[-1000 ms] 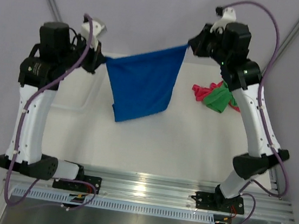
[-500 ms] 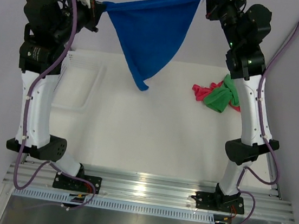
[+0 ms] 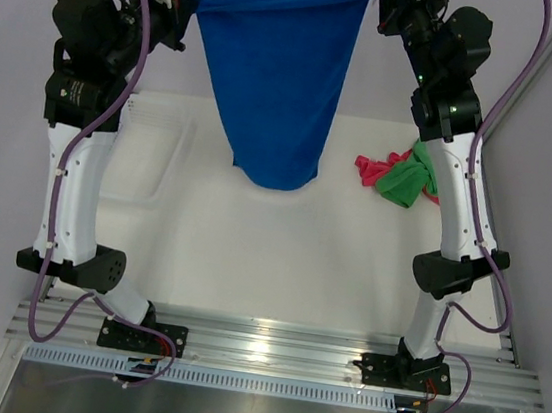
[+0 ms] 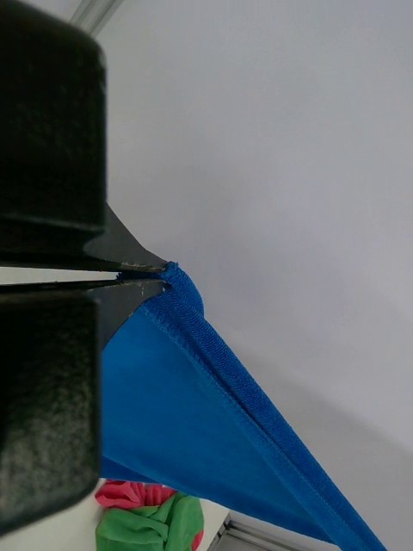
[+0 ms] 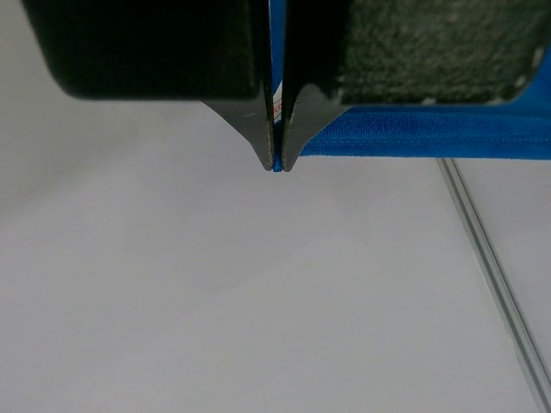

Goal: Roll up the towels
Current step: Flatten the towel

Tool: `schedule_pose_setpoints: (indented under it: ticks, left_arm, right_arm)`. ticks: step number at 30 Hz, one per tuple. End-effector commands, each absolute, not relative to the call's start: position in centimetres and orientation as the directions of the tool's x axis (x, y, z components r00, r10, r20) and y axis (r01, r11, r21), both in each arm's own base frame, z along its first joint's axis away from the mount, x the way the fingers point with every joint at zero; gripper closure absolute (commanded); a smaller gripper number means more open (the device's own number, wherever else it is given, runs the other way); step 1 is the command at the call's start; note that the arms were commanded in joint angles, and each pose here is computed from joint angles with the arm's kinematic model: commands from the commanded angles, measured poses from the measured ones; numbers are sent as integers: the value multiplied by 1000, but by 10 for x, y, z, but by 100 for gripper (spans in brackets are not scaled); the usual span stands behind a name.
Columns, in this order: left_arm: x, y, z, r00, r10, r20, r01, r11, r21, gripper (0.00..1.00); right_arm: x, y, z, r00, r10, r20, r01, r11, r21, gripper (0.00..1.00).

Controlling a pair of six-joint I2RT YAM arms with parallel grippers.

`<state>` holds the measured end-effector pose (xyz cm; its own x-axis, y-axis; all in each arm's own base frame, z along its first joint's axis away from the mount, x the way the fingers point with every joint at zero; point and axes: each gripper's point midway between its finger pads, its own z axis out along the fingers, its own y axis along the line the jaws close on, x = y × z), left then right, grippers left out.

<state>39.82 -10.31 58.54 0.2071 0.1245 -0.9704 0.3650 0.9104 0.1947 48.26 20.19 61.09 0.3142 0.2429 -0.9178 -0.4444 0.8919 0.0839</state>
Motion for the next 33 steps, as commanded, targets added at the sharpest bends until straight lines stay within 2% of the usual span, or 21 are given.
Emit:
schedule_pose_setpoints:
  ticks: [1,5,10,17,31,33]
  left_arm:
    - [375,-56,623,286,173,-942,155,962,224,99]
    - [372,-56,625,296,169,-940,155,963,222,99]
    - [382,-57,620,284,172,-943,155,963,222,99]
    - [422,-57,596,231,179,-956,141,966,215,99]
    - [495,-48,607,318,197,-927,17,977,213,99]
    - [494,-47,619,358,191,-914,4,978,206,99]
  right_arm:
    - [481,107,651,475,154,-867,-154,984,90,100]
    - [469,106,656,483,155,-861,-167,982,84,100]
    - [476,107,648,471,153,-869,-168,982,82,100]
    - [503,114,637,480,167,-861,-169,981,96,100]
    - [550,93,639,634,170,-754,-78,984,157,100]
    - [554,86,641,659,177,-731,-75,982,171,100]
